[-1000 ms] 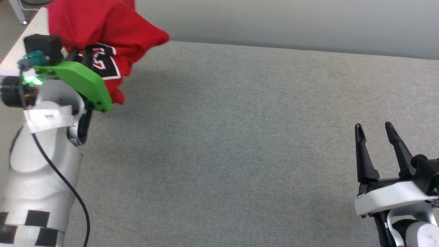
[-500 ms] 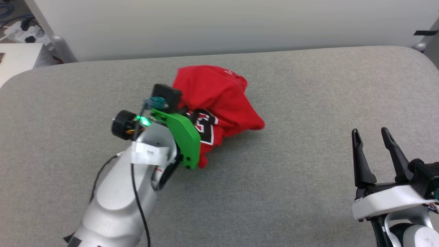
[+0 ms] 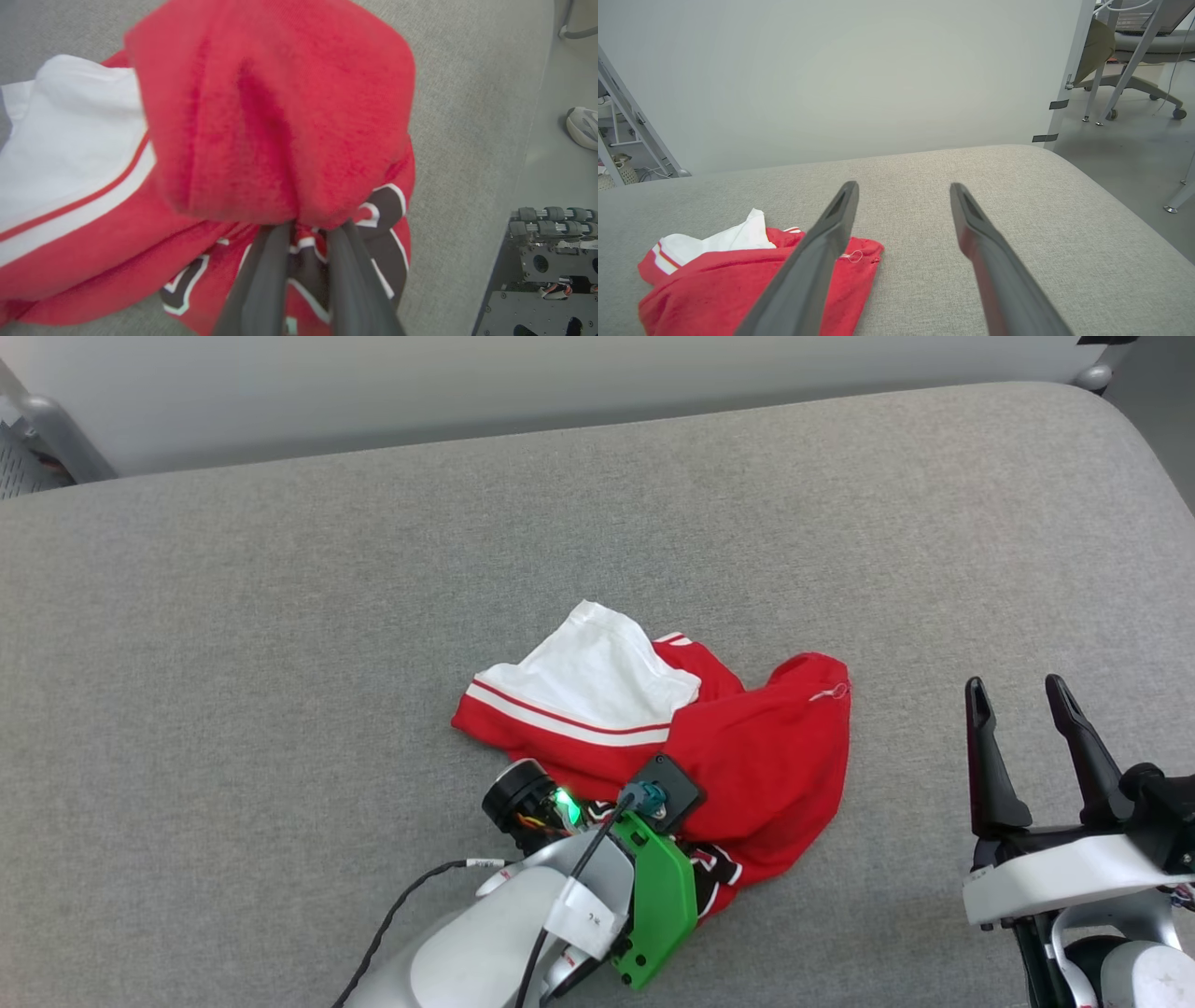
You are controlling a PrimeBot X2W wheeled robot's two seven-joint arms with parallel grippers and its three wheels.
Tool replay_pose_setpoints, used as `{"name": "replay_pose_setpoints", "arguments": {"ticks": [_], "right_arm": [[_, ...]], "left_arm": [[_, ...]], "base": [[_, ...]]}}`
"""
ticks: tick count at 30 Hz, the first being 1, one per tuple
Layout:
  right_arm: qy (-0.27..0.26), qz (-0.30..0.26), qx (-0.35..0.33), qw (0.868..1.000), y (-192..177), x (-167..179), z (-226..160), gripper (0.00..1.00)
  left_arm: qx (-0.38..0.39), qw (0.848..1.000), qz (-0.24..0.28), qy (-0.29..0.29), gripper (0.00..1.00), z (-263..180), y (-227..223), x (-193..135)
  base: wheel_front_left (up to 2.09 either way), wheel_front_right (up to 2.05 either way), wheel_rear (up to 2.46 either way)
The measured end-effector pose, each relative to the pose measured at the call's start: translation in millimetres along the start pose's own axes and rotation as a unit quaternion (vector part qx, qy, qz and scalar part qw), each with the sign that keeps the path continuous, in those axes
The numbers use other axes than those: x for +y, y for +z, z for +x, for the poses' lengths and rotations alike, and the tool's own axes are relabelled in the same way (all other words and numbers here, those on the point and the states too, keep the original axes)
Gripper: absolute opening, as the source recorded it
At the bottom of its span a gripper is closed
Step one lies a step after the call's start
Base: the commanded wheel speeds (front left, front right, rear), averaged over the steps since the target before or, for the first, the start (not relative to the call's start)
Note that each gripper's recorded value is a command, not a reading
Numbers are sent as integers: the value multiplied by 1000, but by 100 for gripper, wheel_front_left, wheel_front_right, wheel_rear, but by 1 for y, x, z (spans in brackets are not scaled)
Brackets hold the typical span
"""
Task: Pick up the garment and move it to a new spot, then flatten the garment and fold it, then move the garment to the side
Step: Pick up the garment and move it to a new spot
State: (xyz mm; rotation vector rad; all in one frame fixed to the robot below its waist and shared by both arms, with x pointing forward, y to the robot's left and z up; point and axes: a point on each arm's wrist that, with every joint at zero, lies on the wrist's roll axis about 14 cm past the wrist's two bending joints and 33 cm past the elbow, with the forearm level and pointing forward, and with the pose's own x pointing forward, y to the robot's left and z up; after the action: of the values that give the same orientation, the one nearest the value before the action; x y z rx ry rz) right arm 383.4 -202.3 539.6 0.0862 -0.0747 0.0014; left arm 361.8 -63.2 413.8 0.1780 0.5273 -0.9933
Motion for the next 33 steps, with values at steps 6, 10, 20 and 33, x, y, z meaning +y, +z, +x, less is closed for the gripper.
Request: {"name": "replay_pose_setpoints", "arguments": {"ticks": [6,10,20,33], "right_arm": [[7,2,3,1000,-3,4,4,100],[18,4,-5,1000,2,12,4,100],[48,6,-14,999,13,32,-2,100],[84,10,-16,996,18,56,-6,100]], "left_arm": [[-17,1000,-7,7,100,-4,-1,2],[-73,997,-8,36,100,-14,21,11],[-252,950,-40,178,100,-79,73,53],[-320,867,-64,377,100,-193,58,130]], "base": [[0,0,0],[0,0,0],[0,0,0],[0,0,0]]}}
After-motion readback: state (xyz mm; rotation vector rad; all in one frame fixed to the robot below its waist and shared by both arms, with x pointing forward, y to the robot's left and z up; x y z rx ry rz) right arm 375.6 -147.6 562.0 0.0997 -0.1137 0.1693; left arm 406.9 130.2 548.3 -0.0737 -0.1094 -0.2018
